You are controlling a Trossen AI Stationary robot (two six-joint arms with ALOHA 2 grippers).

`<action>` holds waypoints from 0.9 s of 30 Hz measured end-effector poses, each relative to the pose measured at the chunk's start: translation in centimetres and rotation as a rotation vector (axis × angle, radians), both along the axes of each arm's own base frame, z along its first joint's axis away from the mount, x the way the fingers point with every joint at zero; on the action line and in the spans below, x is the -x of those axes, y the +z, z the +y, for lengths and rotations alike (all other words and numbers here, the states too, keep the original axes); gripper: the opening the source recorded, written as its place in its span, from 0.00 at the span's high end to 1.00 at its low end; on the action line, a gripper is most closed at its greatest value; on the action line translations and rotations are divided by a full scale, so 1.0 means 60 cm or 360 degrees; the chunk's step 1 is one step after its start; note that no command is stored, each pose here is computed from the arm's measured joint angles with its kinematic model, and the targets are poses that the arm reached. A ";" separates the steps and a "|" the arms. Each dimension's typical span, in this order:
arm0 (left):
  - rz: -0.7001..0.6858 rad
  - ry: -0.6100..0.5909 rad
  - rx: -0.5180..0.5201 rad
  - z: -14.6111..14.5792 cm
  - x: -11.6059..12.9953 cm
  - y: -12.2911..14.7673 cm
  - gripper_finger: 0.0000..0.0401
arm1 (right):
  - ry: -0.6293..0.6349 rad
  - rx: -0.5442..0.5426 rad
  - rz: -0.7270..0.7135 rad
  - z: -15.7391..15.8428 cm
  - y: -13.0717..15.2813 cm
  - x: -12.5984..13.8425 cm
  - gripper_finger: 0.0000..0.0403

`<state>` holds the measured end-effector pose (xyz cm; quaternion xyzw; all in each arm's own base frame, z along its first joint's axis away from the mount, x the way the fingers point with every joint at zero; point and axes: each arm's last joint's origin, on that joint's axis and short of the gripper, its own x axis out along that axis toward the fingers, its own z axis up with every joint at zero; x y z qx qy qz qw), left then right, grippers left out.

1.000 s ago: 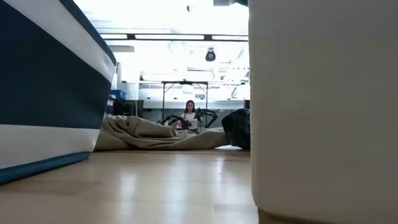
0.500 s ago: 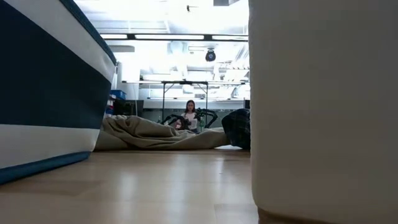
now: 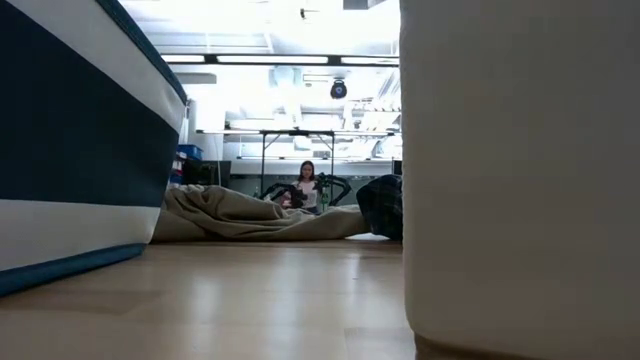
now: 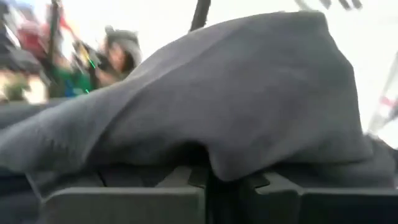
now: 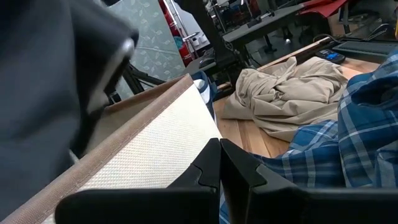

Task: Sort clothes
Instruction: Put the gray shorts into the laundry organizer, then put the brown shorts into the laundry organizer

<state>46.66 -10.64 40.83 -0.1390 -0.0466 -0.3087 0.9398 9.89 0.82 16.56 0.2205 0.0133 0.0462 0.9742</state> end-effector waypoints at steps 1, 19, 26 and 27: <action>0.0069 -0.0028 0.0003 -0.007 0.001 -0.006 0.93 | 0.0000 0.0000 0.0000 0.000 0.000 0.000 1.00; 0.0586 -0.0201 -0.0032 0.064 0.078 0.039 0.49 | 0.0000 0.0000 0.0000 0.000 0.000 0.000 1.00; 0.1190 0.0646 -0.0852 0.128 0.221 0.021 0.49 | 0.0000 0.0000 0.0000 0.000 0.000 0.000 1.00; 0.1305 0.0788 -0.0938 0.137 0.232 0.003 0.49 | 0.0000 0.0000 0.0000 0.000 0.000 0.000 1.00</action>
